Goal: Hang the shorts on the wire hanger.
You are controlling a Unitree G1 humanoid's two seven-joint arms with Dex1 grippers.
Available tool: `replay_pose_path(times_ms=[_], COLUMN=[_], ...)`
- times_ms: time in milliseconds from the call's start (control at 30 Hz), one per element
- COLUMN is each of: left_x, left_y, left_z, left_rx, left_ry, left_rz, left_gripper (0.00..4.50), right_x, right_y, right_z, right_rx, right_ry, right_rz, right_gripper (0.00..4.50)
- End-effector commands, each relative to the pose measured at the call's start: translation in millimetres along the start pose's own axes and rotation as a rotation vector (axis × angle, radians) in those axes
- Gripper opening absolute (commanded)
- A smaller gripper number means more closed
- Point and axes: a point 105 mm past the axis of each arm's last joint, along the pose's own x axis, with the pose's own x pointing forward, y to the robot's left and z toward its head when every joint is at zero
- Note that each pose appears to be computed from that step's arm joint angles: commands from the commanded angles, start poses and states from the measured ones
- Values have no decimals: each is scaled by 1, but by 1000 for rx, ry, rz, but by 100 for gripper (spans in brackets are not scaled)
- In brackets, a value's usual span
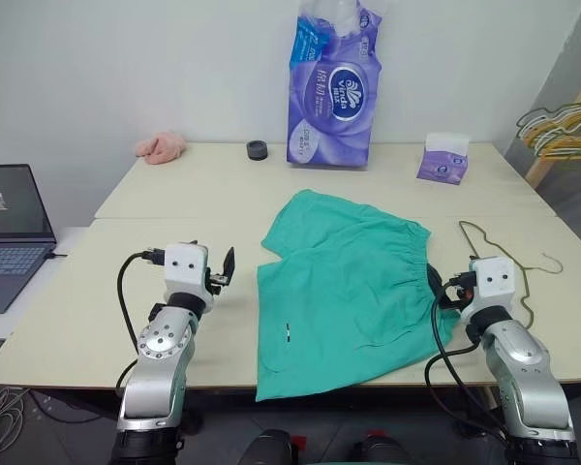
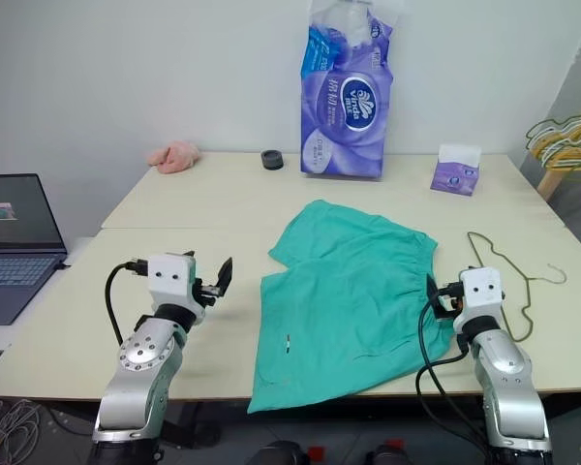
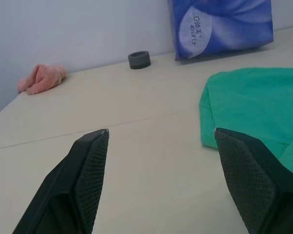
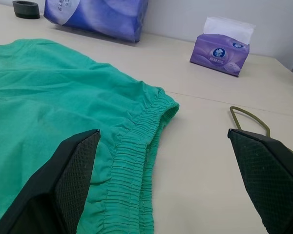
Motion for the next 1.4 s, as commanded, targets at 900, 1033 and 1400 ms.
replay_pose_path(times_ms=[900, 1033, 1400], left_x=[-52, -63, -71], left_y=[-81, -89, -114], left_z=[9, -4, -35], left_rx=[90, 161, 231], left_ry=[53, 134, 251], left_rz=[-970, -1089, -1223], left_gripper=[447, 447, 447], right_x=[-21, -44, -88], right_y=[59, 80, 88], right_z=[40, 42, 23], right_rx=[-7, -37, -98], right_ry=[-101, -48, 117], right_rz=[453, 671, 910], right_gripper=[450, 450, 450])
